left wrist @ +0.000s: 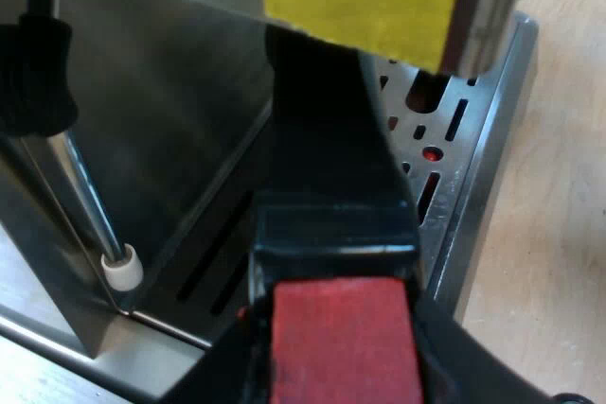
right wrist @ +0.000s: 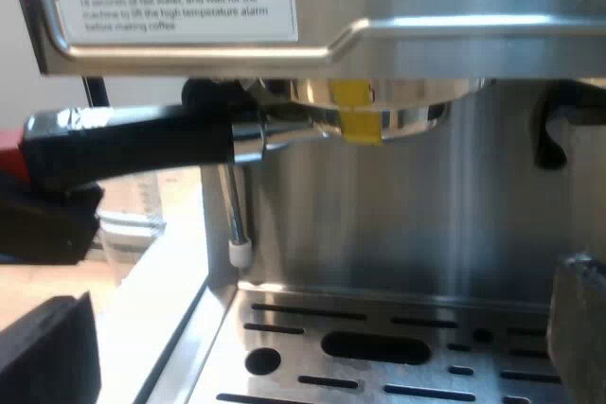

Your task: Put the handle in the coffee machine

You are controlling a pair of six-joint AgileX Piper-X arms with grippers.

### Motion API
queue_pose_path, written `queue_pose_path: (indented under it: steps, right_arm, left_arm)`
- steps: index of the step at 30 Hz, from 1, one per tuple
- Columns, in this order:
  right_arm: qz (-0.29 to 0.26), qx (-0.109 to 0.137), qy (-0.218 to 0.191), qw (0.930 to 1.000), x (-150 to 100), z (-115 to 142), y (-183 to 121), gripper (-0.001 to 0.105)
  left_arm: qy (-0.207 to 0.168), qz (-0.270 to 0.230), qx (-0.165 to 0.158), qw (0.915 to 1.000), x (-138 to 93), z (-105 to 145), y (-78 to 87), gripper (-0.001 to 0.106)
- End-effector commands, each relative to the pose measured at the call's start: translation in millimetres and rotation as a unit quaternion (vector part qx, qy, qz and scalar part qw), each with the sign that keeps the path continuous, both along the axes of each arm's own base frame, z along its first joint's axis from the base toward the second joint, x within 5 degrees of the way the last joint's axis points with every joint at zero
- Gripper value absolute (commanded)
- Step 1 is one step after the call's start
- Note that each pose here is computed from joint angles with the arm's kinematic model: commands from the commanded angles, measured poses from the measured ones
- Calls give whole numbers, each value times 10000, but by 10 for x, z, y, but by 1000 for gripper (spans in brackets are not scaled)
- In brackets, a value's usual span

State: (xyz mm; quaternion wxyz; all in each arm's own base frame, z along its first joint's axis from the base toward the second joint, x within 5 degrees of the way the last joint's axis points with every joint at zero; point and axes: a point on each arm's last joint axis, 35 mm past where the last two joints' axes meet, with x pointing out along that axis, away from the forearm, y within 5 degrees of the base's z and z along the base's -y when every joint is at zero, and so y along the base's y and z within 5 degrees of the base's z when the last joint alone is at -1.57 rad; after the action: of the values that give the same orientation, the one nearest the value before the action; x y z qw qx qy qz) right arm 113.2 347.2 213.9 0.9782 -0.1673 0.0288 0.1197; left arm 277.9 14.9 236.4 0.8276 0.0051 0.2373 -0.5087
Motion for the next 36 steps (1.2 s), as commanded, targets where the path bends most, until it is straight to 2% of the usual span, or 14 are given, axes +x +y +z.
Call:
queue_pose_path:
  steps: [1, 6, 13, 18, 23, 30, 32, 36]
  right_arm:
    - [-42, -58, -19, 10000, 19, 16, 6, 98]
    - [1, -57, -14, 10000, 8, 15, 12, 98]
    - [55, -127, -21, 9999, 7, 14, 15, 98]
    - [26, -126, -20, 9999, 27, 14, 8, 98]
    - [-55, -122, -5, 9999, 129, 14, -23, 98]
    - [292, -101, 157, 9994, 385, -1, -84, 97]
    - [286, -225, 228, 9991, 444, -54, -102, 90]
    - [215, -316, 285, 9989, 538, -165, -112, 67]
  left_arm:
    - [-710, -637, -934, 9910, -15, 335, -41, 0]
    - [-900, -657, -890, 9898, -74, 442, -51, 0]
    - [-633, -629, -952, 9915, -109, 414, -57, 0]
    - [-606, -626, -958, 9916, -113, 411, -57, 0]
    - [-580, -633, -957, 9917, -123, 404, -59, 0]
    - [-639, -602, -847, 9925, -119, 398, -56, 0]
    - [-633, -580, -813, 9930, -118, 396, -55, 0]
    - [-641, -580, -806, 9930, -117, 396, -55, 0]
